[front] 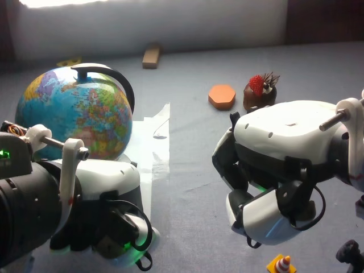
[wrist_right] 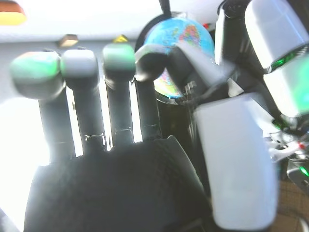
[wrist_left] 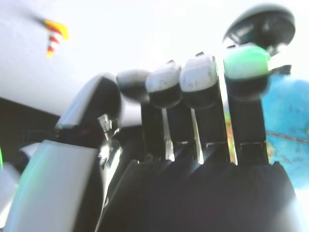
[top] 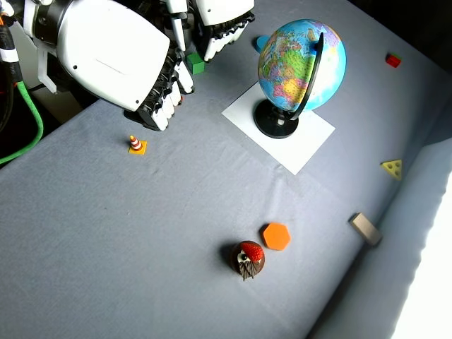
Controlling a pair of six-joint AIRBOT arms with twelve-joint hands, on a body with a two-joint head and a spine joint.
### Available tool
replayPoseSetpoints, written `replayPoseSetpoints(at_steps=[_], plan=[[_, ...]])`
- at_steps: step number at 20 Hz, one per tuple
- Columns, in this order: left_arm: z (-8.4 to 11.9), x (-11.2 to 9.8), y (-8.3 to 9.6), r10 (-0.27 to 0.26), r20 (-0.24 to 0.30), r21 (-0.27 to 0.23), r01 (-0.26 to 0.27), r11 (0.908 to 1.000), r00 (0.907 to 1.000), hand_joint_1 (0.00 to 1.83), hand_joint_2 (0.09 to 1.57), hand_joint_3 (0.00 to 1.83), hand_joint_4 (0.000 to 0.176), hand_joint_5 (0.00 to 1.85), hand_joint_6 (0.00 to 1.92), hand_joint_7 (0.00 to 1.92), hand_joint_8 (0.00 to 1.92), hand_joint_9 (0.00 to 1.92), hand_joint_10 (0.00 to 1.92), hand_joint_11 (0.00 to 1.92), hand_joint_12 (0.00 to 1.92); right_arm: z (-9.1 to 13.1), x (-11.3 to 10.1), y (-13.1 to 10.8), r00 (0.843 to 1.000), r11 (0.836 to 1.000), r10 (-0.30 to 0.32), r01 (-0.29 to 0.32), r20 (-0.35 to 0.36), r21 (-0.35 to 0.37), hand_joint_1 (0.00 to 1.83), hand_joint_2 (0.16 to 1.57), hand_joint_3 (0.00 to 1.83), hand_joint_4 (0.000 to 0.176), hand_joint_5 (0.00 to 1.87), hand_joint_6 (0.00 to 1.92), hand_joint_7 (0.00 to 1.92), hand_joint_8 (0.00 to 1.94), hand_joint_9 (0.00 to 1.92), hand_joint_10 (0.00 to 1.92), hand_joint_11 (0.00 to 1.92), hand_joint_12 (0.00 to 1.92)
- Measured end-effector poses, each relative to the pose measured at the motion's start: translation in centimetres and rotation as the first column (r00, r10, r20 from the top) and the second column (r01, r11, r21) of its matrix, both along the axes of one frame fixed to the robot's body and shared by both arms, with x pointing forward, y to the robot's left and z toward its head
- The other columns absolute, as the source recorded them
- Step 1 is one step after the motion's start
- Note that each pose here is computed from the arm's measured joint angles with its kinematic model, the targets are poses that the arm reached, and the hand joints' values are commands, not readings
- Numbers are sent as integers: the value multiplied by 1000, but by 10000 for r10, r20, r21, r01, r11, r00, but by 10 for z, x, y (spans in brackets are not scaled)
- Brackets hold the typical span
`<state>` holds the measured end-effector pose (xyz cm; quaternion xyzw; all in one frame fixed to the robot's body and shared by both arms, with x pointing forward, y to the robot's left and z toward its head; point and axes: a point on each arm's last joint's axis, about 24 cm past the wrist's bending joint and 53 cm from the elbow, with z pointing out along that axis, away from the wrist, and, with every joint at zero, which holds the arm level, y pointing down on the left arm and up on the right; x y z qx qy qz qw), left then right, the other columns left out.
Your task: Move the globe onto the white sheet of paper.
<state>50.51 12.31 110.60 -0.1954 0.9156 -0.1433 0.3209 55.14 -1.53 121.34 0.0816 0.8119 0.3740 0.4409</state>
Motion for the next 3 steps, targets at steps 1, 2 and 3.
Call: replayPoseSetpoints(at_steps=[1, 2, 3], plan=[[0, 0, 0, -3, 4, -2, 3, 10000, 10000, 803, 1419, 0, 0, 982, 1921, 1137, 1921, 1242, 1921, 1251, 1921, 0, 0, 0, 10000, 10000, 12, -12, 11, -9, 948, 829, 1167, 0, 740, 1921, 1155, 1941, 1233, 1921, 1292, 1921], [0, 0, 0, -4, -16, -15, 4, 10000, 10000, 806, 1419, 0, 0, 983, 1921, 1138, 1921, 1243, 1921, 1253, 1921, 0, 0, 0, 10000, 10000, 14, -14, 9, -5, 949, 829, 1167, 0, 740, 1921, 1156, 1941, 1234, 1921, 1294, 1921], [0, 0, 0, -3, -23, -17, 3, 10000, 10000, 807, 1420, 0, 0, 983, 1921, 1139, 1921, 1243, 1921, 1254, 1921, 0, 0, 0, 10000, 10000, 26, -26, 15, -4, 949, 829, 1166, 0, 740, 1921, 1156, 1941, 1235, 1921, 1296, 1921]])
